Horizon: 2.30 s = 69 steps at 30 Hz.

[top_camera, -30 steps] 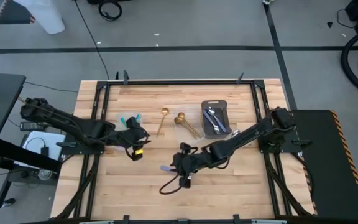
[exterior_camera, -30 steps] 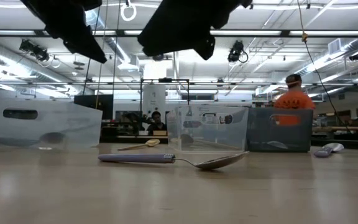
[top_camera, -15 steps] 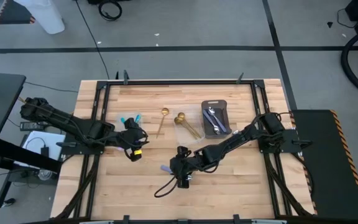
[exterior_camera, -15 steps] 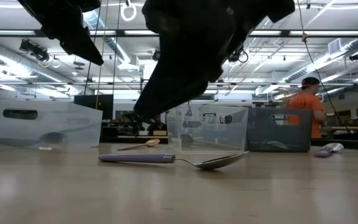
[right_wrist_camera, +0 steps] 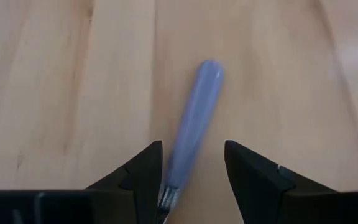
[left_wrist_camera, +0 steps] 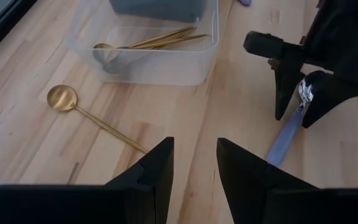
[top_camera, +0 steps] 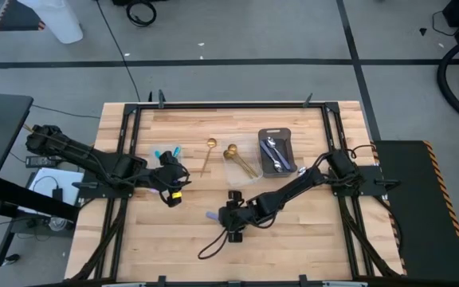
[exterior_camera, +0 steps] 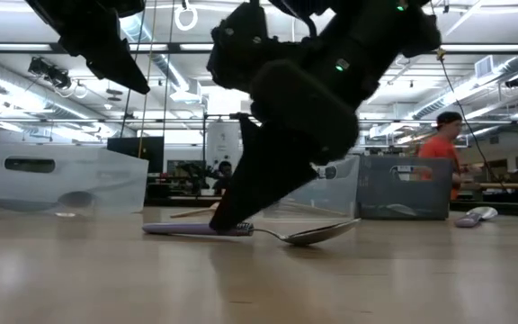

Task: Sort silverware by color (type)
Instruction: Put the purple spoon into the black bin

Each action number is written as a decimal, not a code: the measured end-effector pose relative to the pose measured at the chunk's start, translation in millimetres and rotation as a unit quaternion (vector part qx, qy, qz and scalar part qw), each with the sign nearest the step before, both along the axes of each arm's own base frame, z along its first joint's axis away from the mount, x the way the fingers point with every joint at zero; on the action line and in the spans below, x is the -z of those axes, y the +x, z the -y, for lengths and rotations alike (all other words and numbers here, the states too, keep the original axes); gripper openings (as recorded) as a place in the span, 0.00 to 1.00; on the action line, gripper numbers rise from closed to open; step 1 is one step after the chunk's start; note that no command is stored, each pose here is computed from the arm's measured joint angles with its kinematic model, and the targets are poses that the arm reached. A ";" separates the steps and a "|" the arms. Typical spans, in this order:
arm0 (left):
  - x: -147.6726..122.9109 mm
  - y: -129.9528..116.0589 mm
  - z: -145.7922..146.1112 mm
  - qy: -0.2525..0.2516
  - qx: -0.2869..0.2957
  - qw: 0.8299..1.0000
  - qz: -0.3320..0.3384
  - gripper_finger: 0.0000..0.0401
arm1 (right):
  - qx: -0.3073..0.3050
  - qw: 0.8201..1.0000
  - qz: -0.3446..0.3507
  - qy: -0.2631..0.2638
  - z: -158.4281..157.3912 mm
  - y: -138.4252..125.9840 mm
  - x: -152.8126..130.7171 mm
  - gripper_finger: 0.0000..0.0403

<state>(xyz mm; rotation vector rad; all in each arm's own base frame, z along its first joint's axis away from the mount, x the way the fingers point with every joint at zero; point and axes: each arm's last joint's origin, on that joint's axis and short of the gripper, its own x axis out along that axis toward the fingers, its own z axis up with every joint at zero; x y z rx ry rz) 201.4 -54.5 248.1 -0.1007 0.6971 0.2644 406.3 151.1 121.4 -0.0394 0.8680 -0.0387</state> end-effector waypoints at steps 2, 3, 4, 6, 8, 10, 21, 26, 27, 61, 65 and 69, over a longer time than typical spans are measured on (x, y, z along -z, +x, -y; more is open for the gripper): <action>0.0 0.0 0.0 -0.005 -0.004 1.000 0.001 0.32 | -0.001 1.000 -0.001 -0.001 -1.1 -1.6 1.6 0.45; 0.2 -0.1 -0.1 -0.006 -0.005 1.000 0.001 0.32 | -0.001 1.000 0.000 -0.003 -1.6 -2.3 2.4 0.45; 0.1 -0.1 0.0 -0.006 -0.005 1.000 0.001 0.32 | 0.000 1.000 -0.001 -0.005 -1.9 -3.2 3.2 0.45; 0.2 -0.2 0.0 -0.006 -0.005 1.000 0.001 0.32 | -0.001 1.000 -0.005 -0.007 -2.4 -4.4 4.2 0.45; 0.1 -0.1 0.0 -0.006 -0.005 1.000 0.001 0.32 | 0.000 1.000 -0.004 -0.005 -2.1 -5.2 5.1 0.45; 0.1 -0.2 0.0 -0.006 -0.005 1.000 0.001 0.32 | 0.005 1.000 -0.009 -0.003 -1.2 -7.9 8.9 0.45; 0.3 -0.3 0.0 -0.005 -0.005 1.000 0.000 0.32 | 0.005 1.000 -0.023 0.013 0.3 -14.0 14.6 0.38; 0.4 -0.4 -0.1 -0.005 -0.005 1.000 -0.001 0.32 | 0.013 0.999 -0.026 0.020 0.3 -14.9 14.9 0.27; 0.4 -0.4 -0.1 -0.005 -0.005 1.000 -0.001 0.32 | 0.015 0.999 -0.027 0.021 0.4 -15.0 15.0 0.25; 0.6 -0.5 -0.1 -0.005 -0.005 1.000 -0.002 0.32 | 0.095 0.995 -0.021 -0.036 19.7 -48.0 -64.9 0.13; 0.6 -0.5 -0.1 -0.005 -0.005 1.000 -0.003 0.32 | 0.113 0.992 -0.009 -0.057 24.7 -56.3 -82.3 0.13; 0.7 -0.5 -0.1 -0.005 -0.005 1.000 -0.003 0.32 | 0.123 0.990 0.006 -0.067 28.6 -64.5 -100.1 0.13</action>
